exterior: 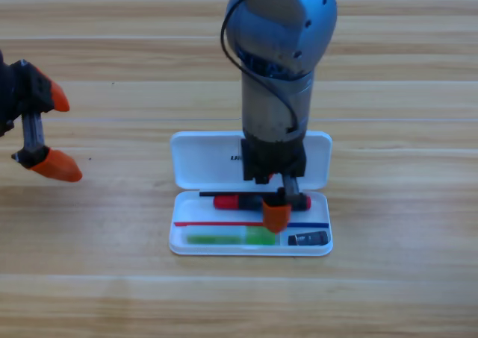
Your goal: Clean up eraser and pencils
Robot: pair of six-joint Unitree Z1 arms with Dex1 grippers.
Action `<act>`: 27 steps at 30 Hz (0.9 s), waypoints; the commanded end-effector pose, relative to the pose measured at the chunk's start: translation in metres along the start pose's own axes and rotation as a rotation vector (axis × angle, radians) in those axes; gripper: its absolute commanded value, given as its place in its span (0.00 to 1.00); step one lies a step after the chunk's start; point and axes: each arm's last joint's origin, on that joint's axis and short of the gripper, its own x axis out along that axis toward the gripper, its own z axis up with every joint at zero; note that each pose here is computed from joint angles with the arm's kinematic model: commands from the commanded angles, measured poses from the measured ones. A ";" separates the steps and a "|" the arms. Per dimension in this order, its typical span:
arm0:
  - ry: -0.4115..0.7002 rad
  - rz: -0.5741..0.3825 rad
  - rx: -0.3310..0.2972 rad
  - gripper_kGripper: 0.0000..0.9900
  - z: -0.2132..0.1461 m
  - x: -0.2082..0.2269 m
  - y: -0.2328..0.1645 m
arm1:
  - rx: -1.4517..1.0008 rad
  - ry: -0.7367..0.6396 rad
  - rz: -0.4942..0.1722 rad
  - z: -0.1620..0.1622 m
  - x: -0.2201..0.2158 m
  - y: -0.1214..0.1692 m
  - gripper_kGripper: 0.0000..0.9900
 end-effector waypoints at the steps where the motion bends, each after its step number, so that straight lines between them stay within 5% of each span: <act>1: 0.001 0.011 -0.013 1.00 -0.007 0.000 0.003 | -0.031 -0.118 0.015 -0.027 -0.092 0.043 0.90; 10: -0.043 0.088 -0.118 1.00 -0.010 0.009 0.049 | -0.033 -0.459 0.046 -0.111 -0.206 0.129 0.94; 17: -0.103 0.049 -0.174 0.93 0.011 0.059 0.111 | 0.146 -0.733 -0.077 -0.165 -0.195 0.157 0.96; 20: -0.121 0.012 -0.183 0.89 0.017 0.078 0.121 | 0.174 -0.755 -0.016 -0.172 -0.186 0.148 0.95; 23: -0.143 -0.026 -0.187 0.77 0.018 0.095 0.124 | 0.151 -0.777 0.032 -0.175 -0.183 0.154 0.95; 27: -0.157 -0.054 -0.146 0.40 0.017 0.112 0.121 | 0.140 -0.798 0.061 -0.177 -0.180 0.158 0.96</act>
